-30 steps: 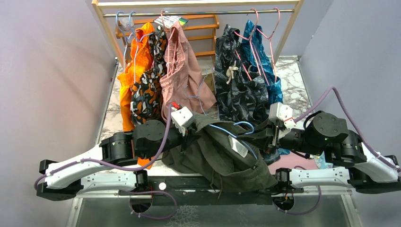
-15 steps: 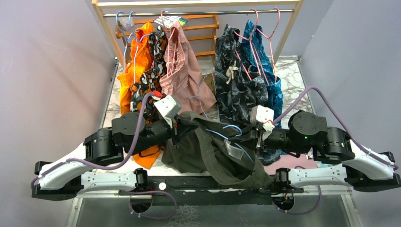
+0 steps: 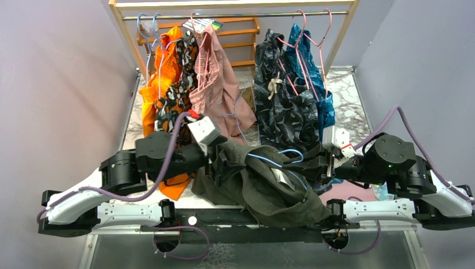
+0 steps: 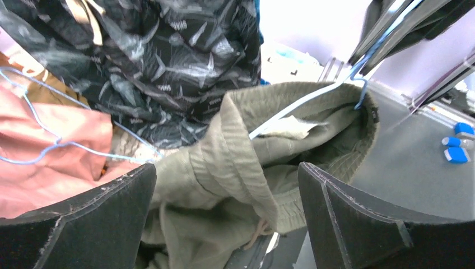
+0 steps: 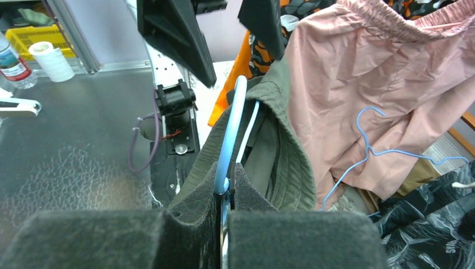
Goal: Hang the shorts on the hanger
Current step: Hang the shorts on the hanger.
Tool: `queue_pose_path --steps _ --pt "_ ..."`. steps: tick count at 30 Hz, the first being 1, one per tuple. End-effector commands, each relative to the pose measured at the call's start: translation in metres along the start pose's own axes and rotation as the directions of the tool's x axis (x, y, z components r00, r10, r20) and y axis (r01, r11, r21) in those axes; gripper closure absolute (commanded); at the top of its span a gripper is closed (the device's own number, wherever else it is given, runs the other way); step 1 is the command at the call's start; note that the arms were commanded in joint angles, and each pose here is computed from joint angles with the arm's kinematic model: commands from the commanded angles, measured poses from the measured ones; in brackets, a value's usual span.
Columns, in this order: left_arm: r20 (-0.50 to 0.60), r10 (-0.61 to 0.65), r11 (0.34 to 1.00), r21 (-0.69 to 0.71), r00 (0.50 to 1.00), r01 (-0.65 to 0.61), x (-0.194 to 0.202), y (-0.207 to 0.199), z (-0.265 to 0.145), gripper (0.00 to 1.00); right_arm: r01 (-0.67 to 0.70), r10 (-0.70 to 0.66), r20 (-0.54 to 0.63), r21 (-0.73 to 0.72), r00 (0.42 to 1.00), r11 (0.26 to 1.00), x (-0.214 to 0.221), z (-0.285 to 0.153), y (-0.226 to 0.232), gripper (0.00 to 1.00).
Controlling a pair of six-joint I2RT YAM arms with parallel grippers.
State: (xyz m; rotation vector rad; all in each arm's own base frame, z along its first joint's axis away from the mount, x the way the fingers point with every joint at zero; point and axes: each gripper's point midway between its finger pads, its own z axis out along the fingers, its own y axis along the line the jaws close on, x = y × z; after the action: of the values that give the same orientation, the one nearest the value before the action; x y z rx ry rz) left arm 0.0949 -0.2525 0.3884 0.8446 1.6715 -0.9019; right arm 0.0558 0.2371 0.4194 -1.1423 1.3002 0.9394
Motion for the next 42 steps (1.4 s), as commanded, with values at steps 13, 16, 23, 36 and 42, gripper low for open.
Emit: queue_pose_path --steps 13,16,23,36,42 --pt "0.266 0.341 0.865 0.287 0.902 -0.411 -0.056 -0.051 -0.03 0.01 -0.04 0.037 -0.022 -0.178 0.999 0.983 -0.013 -0.01 0.031 0.99" --pt "0.216 0.375 0.836 0.34 0.901 -0.43 -0.04 -0.06 -0.007 0.02 -0.043 0.038 -0.031 -0.182 0.999 0.982 -0.011 -0.008 0.032 0.99" --pt "0.159 0.407 0.79 0.433 0.899 -0.434 -0.02 -0.076 0.023 0.1 -0.039 0.034 -0.029 -0.191 0.999 0.981 -0.012 -0.003 0.034 0.99" --pt "0.107 0.422 0.761 0.498 0.9 -0.416 0.001 -0.086 0.045 0.48 -0.006 -0.002 -0.037 -0.215 0.999 0.977 -0.011 0.014 0.037 0.99" --pt "0.087 0.406 0.769 0.505 0.91 -0.391 0.014 -0.084 0.046 0.5 0.008 -0.013 -0.021 -0.229 1.0 0.973 -0.018 0.021 0.039 0.99"
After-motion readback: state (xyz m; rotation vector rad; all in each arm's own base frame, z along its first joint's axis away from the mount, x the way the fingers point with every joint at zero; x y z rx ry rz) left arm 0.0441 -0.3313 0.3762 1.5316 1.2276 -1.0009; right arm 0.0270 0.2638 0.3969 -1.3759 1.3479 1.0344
